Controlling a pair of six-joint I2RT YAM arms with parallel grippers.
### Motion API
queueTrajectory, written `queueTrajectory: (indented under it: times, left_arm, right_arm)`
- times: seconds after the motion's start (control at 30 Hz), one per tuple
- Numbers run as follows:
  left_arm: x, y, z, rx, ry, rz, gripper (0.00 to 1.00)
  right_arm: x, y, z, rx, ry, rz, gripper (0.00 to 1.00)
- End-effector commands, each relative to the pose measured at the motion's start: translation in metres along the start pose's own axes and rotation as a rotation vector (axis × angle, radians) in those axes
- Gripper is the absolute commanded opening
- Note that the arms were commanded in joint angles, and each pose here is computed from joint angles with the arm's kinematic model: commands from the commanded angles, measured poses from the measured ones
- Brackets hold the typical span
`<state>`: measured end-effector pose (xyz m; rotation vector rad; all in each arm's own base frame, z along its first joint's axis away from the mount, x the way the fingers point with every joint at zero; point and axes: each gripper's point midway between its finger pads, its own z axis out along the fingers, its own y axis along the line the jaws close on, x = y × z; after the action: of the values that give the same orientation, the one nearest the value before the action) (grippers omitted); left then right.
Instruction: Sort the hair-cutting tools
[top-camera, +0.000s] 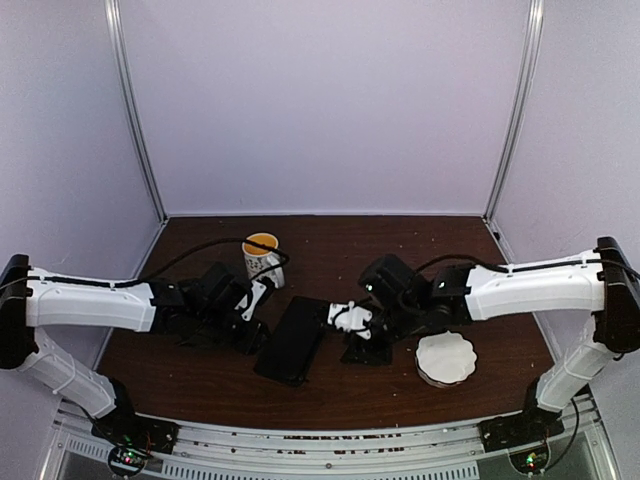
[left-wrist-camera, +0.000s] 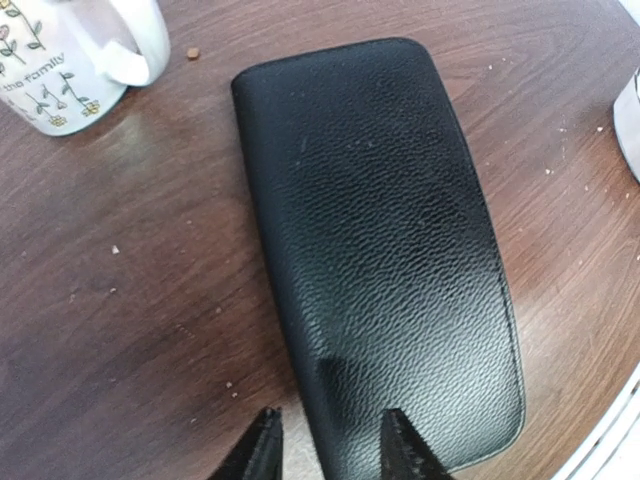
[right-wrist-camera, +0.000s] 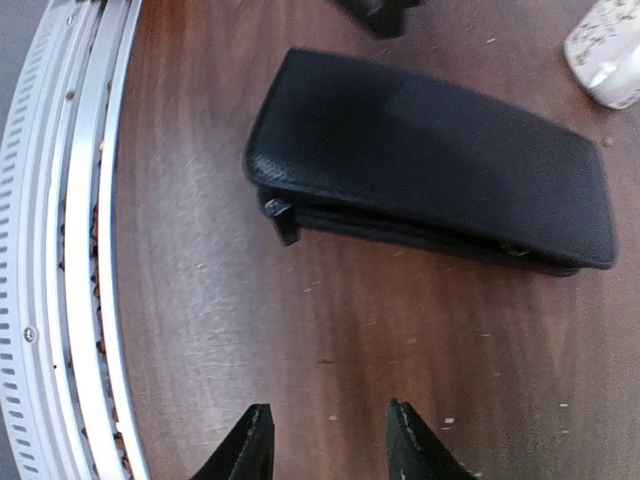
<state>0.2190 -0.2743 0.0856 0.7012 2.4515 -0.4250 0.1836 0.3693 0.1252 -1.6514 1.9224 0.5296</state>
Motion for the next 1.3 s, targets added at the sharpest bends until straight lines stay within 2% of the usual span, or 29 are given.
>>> queueTrajectory:
  times: [0.0, 0.17, 0.53, 0.77, 1.03, 1.2, 1.27]
  left_arm:
    - [-0.016, -0.016, 0.008, 0.063, -0.044, 0.011, 0.32]
    - [-0.011, -0.023, 0.019, 0.108, -0.046, -0.026, 0.27]
    - [-0.018, -0.02, 0.008, 0.107, -0.105, -0.052, 0.31]
    - [-0.019, -0.011, -0.005, 0.076, -0.143, -0.078, 0.33]
    - [-0.017, -0.007, -0.011, 0.072, -0.16, -0.089, 0.34]
    - [-0.016, -0.006, -0.01, 0.065, -0.157, -0.08, 0.34]
    - [-0.016, -0.007, -0.01, 0.066, -0.155, -0.076, 0.34]
  right_arm:
    - [-0.01, 0.023, 0.027, 0.049, -0.055, -0.044, 0.39]
    - [-0.013, 0.044, 0.057, 0.049, -0.026, -0.057, 0.35]
    - [-0.013, 0.052, 0.093, 0.125, 0.054, -0.089, 0.44]
    - [-0.006, 0.05, 0.108, 0.154, 0.097, -0.091, 0.42]
    - [-0.005, 0.045, 0.123, 0.171, 0.141, -0.082, 0.32]
    - [-0.005, 0.042, 0.125, 0.195, 0.156, -0.074, 0.16]
    - [-0.007, 0.039, 0.123, 0.206, 0.159, -0.071, 0.13]
